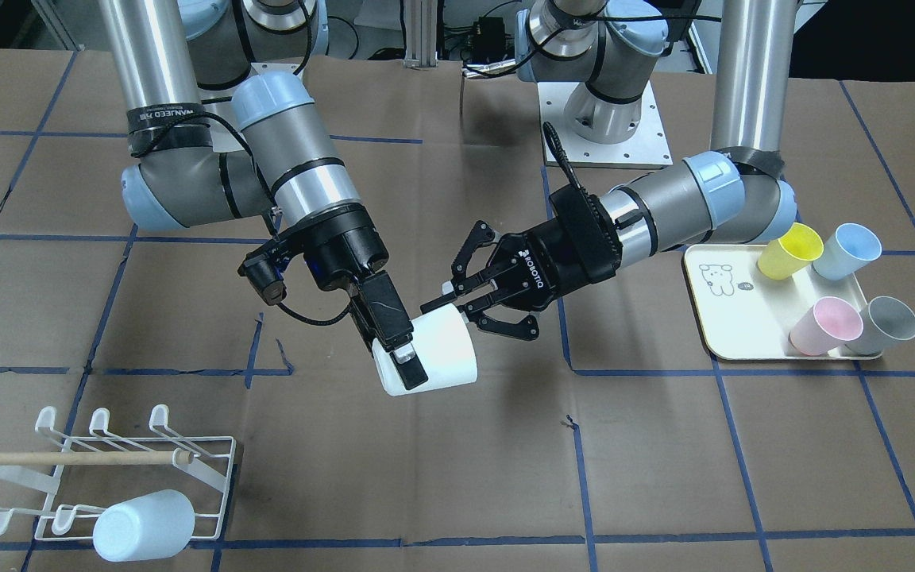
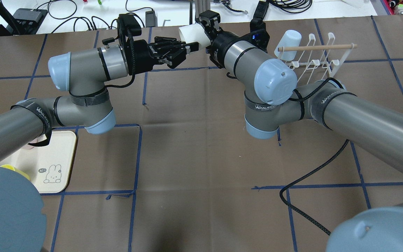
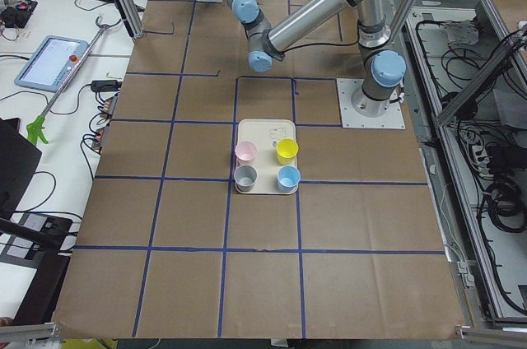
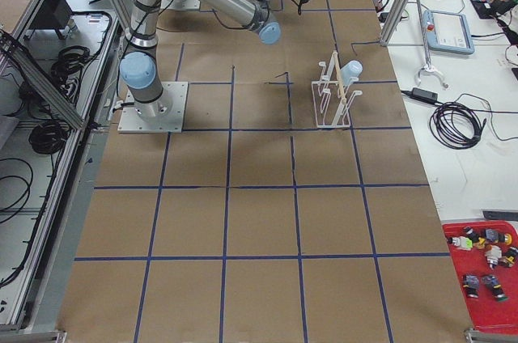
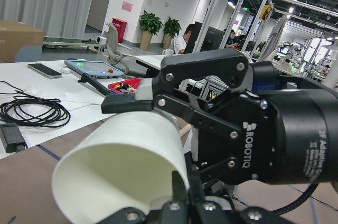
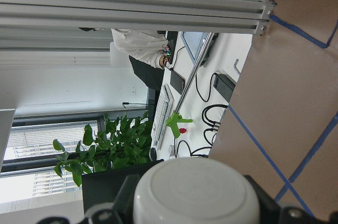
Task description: Transfer IKEA cup to right arm and place on rack
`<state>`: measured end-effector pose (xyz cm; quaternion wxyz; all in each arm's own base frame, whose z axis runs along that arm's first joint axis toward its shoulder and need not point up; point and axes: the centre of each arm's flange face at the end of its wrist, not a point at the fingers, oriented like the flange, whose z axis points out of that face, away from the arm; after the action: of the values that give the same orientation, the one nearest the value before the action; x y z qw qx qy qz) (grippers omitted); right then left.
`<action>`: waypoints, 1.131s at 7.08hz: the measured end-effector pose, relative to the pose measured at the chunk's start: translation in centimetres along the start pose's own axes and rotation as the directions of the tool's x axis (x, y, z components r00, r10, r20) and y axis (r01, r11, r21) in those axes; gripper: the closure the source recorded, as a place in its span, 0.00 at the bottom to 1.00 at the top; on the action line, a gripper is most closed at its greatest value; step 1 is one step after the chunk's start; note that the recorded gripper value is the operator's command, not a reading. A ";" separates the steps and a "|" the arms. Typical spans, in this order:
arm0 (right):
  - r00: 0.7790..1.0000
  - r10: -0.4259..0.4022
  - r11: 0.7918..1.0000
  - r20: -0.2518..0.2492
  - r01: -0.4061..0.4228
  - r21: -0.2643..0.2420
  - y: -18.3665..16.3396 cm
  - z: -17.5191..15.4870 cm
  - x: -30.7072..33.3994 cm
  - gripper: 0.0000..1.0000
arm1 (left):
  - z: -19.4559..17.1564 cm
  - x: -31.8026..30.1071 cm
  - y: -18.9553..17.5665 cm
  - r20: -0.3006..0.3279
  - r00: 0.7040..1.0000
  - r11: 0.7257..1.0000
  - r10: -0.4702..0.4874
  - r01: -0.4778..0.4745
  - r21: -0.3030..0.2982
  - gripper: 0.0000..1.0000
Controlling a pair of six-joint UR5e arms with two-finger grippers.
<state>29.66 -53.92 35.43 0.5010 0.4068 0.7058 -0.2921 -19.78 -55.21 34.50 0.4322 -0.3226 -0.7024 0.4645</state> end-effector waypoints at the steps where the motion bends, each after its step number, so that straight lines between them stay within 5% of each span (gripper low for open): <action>1: 1.000 0.000 1.000 0.001 0.000 -0.005 0.0 0.0 0.0 0.68 | -0.1 0.0 -0.2 0.016 1.000 1.000 0.004 -0.004 -0.001 0.30; 2: 1.000 0.000 1.000 0.001 0.000 -0.006 0.0 0.0 0.0 0.70 | -0.2 -0.1 -0.4 0.035 0.999 1.000 0.006 -0.006 -0.003 0.11; 3: 1.000 0.000 1.000 0.002 0.000 -0.007 0.0 0.0 -0.1 0.71 | -0.2 -0.1 -0.5 0.046 0.999 1.000 -0.001 0.001 -0.002 0.03; 5: 1.000 -0.002 1.000 0.004 0.002 -0.007 0.0 0.0 -0.2 0.71 | -1.1 -0.5 -0.7 0.061 0.998 0.999 -0.036 0.036 0.007 0.02; 8: 1.000 -0.003 1.000 0.007 0.003 -0.006 -0.1 0.0 -0.3 0.75 | -8.4 -4.2 -1.3 0.069 0.995 0.994 -0.067 0.061 0.085 0.03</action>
<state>29.65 -54.07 35.73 0.5043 0.4031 0.7055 -0.2923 -10.52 -56.12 36.07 0.4344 -0.2646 -0.7076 0.4905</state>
